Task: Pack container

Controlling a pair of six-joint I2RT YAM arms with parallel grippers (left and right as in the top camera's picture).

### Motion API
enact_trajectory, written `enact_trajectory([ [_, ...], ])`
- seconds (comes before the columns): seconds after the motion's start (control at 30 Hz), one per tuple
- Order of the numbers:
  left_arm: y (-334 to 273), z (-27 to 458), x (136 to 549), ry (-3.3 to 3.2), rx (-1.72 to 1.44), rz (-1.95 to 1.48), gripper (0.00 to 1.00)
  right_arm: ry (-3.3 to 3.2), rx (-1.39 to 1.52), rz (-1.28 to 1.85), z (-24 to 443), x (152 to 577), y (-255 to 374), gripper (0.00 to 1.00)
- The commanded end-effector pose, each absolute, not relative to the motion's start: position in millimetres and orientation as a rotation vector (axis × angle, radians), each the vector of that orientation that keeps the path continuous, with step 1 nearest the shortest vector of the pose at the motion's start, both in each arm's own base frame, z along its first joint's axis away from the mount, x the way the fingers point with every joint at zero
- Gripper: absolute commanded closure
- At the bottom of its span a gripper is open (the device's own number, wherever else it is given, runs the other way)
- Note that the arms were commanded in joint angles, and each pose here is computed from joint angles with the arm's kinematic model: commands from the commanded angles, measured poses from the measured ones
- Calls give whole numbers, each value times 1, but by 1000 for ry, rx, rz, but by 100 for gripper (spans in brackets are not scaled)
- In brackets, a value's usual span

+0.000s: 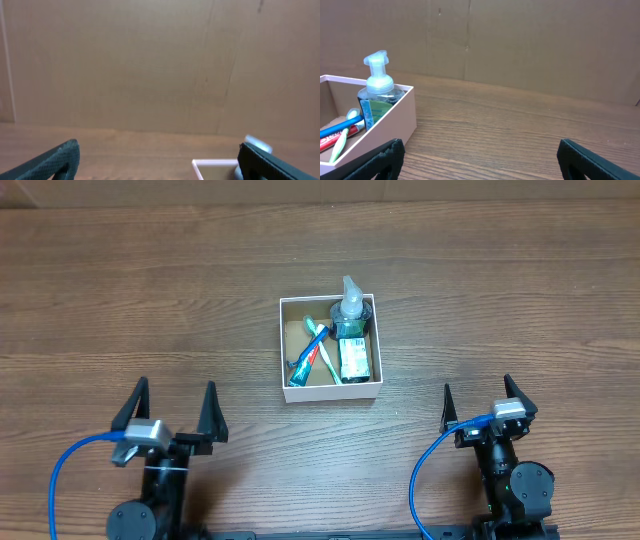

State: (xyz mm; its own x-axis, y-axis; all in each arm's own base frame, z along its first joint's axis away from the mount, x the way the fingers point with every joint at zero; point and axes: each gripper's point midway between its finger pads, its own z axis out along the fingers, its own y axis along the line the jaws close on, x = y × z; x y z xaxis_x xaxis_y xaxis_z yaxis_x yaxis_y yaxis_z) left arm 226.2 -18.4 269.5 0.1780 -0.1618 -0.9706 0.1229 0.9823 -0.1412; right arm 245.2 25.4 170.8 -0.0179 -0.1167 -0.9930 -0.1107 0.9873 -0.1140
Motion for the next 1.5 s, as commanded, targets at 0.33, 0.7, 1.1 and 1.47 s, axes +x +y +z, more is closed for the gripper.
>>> enact_trajectory([
  [0.33, -24, 219, 241, 1382, 146, -29, 0, 1585, -178, -14, 170, 245, 24, 0],
  [0.7, -23, 199, 244, 1451, 248, 86, 0, 1585, -177, -14, 170, 245, 24, 0],
  [1.1, 2, 201, 245, 1465, 34, 83, 0, 1585, -178, -14, 170, 245, 24, 0],
  [1.47, 13, 202, 245, 1454, -138, -2, 0, 1585, -178, -14, 170, 245, 24, 0],
])
